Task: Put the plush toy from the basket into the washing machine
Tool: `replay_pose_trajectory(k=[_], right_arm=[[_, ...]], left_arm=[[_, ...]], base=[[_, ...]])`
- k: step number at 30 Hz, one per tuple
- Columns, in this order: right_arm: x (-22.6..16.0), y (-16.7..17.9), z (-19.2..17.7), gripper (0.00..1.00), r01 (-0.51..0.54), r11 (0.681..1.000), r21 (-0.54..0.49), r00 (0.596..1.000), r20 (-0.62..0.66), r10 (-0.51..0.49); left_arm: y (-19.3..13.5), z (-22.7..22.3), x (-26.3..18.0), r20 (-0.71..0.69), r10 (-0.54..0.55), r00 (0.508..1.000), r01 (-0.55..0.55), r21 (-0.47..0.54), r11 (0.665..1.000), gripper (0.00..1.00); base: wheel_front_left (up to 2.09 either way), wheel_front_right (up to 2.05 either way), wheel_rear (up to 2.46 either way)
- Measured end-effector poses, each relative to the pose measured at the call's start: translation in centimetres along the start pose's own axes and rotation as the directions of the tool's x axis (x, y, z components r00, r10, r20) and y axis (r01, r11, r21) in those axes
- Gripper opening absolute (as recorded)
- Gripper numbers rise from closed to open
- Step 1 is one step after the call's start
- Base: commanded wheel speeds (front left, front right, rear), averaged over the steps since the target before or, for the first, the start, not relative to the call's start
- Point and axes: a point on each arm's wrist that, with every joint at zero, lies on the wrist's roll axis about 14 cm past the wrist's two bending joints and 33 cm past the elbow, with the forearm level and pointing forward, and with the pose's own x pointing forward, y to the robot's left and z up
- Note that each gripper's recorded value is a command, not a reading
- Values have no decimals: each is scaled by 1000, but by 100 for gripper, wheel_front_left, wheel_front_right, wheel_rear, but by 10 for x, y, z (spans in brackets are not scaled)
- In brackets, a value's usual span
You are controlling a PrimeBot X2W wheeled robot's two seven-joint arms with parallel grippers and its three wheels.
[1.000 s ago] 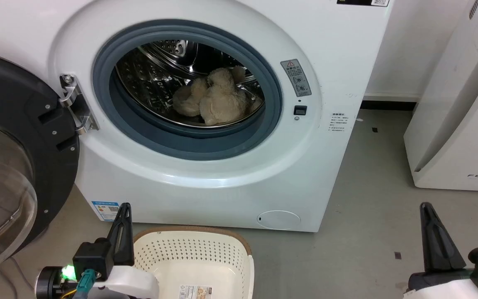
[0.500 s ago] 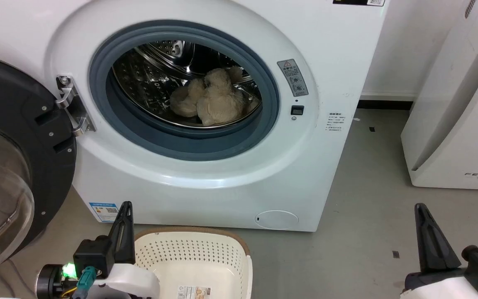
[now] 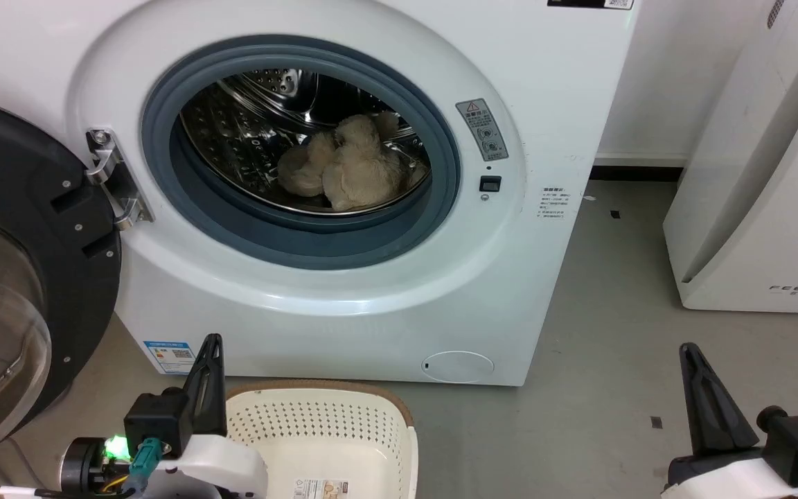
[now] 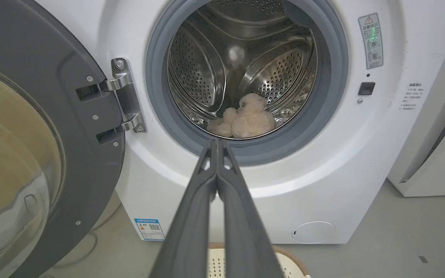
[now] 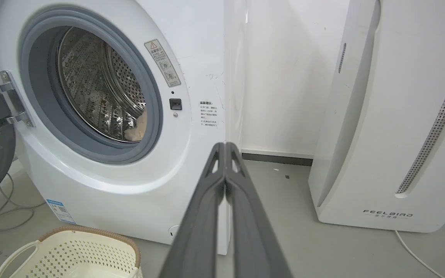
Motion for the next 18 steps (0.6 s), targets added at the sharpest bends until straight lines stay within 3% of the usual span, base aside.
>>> replay_pose_trajectory(k=[18], right_arm=[[2,1,-2,0,-5,1000,-12,1000,-28,4]], left_arm=[[-5,0,2,-19,-18,1000,18,2,1000,0]], base=[[0,0,0]])
